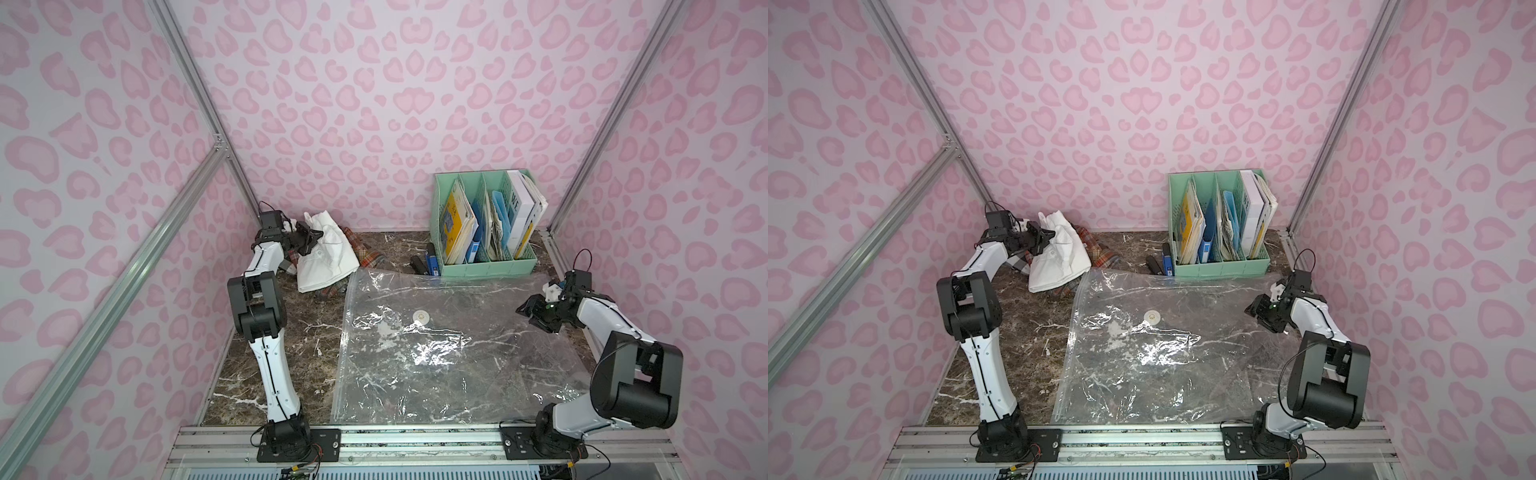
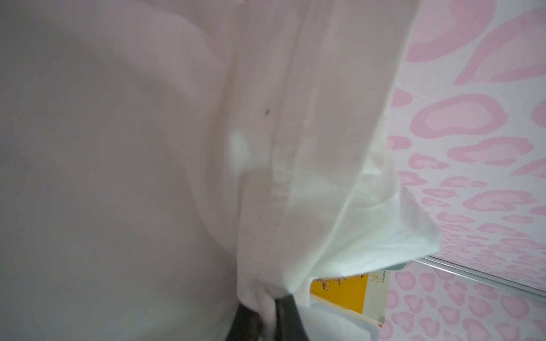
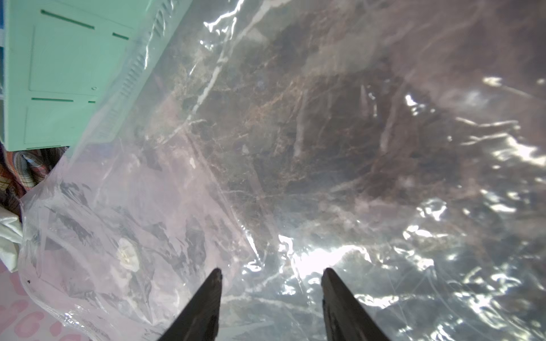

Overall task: Take the shirt out of the vacuum bag
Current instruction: Place the shirt at the corner of the board.

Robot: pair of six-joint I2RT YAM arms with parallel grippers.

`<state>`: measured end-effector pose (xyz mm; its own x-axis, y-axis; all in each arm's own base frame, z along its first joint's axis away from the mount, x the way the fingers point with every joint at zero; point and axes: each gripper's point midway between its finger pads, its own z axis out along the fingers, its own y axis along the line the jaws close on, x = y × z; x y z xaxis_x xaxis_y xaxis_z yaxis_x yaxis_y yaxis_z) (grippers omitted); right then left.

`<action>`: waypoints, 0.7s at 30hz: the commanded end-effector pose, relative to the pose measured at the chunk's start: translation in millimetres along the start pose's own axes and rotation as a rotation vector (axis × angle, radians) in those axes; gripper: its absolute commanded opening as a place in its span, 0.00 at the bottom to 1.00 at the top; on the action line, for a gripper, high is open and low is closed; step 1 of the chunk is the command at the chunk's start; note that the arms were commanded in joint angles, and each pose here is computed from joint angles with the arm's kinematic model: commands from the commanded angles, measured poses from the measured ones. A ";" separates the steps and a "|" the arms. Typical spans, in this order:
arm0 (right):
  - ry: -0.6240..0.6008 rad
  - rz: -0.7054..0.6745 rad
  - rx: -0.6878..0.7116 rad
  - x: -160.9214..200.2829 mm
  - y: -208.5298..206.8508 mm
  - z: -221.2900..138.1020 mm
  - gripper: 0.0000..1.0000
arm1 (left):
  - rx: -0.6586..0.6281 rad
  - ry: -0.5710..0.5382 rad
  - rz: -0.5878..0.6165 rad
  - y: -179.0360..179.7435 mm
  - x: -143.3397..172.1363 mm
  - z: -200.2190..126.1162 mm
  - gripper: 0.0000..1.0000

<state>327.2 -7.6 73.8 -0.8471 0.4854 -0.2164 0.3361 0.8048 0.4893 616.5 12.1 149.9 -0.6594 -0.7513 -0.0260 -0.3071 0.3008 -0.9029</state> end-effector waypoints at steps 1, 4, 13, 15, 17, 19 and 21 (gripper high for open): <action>-0.003 -0.003 0.001 3.5 0.8 -0.6 0.55 | 0.029 -0.025 -0.006 -7.8 -11.2 8.6 0.04; -0.003 -0.005 0.003 7.4 -0.4 -1.5 0.56 | 0.005 0.007 -0.028 5.2 -6.0 20.9 0.12; -0.020 -0.004 -0.019 8.5 7.1 -9.6 0.56 | 0.074 -0.038 0.058 -55.3 -2.7 -12.1 0.98; -0.024 -0.010 -0.029 7.8 11.8 -11.8 0.56 | 0.091 -0.060 0.092 -76.0 -0.8 -26.9 0.98; -0.029 -0.019 -0.037 7.0 16.3 -14.9 0.56 | 0.085 -0.071 0.132 -88.0 5.0 -39.1 0.98; -0.041 -0.028 -0.047 5.3 21.2 -20.0 0.56 | 0.055 -0.069 0.171 -89.5 14.5 -49.1 0.98; -0.057 -0.038 -0.063 2.3 27.9 -27.4 0.56 | 0.009 -0.069 0.221 -86.6 23.4 -60.2 0.98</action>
<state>322.5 2.9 98.3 -0.8357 0.4766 -0.2730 0.2933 0.8074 0.5119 601.9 3.3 260.2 -0.6382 -0.7435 -0.1997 -0.1473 0.3725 -0.9163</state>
